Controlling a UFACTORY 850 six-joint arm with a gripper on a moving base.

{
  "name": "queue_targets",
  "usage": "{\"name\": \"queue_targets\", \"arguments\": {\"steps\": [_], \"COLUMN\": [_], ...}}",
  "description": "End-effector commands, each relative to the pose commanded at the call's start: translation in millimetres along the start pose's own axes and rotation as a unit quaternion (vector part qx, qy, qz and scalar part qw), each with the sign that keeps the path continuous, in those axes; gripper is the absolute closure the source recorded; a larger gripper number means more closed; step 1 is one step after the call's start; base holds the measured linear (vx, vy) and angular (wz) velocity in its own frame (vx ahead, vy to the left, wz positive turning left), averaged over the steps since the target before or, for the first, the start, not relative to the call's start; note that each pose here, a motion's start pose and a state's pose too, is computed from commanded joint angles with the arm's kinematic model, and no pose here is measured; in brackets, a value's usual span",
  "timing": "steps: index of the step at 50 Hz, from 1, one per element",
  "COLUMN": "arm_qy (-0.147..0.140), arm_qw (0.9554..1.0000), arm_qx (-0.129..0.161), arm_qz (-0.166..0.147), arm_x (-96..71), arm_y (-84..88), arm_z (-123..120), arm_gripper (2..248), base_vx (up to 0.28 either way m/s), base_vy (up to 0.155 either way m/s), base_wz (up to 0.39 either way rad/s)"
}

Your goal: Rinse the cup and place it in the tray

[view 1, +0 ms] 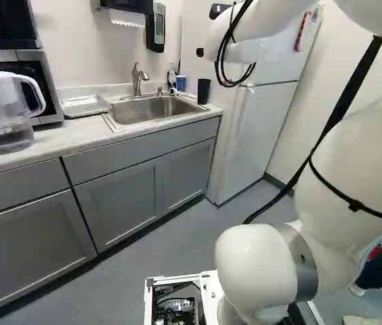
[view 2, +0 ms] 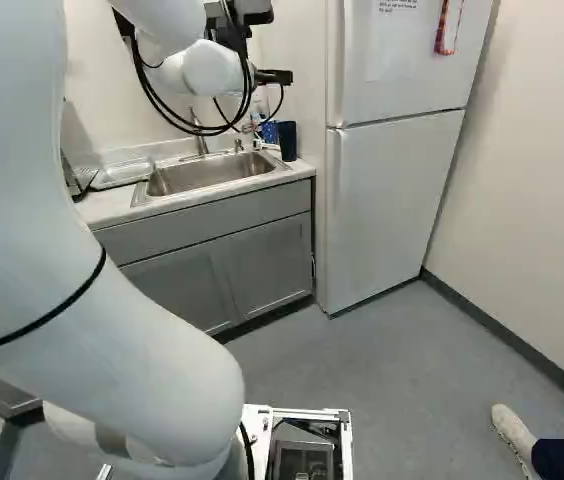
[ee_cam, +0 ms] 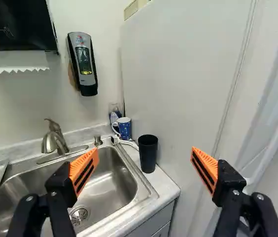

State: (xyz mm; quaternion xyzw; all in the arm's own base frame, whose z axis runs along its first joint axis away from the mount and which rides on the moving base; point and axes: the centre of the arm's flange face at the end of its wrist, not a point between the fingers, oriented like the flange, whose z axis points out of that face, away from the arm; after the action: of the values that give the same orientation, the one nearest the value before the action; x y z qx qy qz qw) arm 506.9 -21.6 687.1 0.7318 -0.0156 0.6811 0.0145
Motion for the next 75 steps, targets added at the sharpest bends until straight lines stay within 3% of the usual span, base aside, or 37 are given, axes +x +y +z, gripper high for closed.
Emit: {"name": "queue_targets", "arguments": {"steps": [44,75], "arm_qy": [0.000,0.000], "arm_qw": [1.0000,1.0000], "arm_qx": [0.000,0.000], "arm_qz": [0.000,0.000], "arm_x": [0.0,0.0], "arm_y": [0.0,0.0], "arm_z": [0.0,0.0], "arm_gripper": [3,3], "base_vx": [0.040,0.089], "base_vy": [-0.006,0.038], "base_wz": [0.005,0.187]}}
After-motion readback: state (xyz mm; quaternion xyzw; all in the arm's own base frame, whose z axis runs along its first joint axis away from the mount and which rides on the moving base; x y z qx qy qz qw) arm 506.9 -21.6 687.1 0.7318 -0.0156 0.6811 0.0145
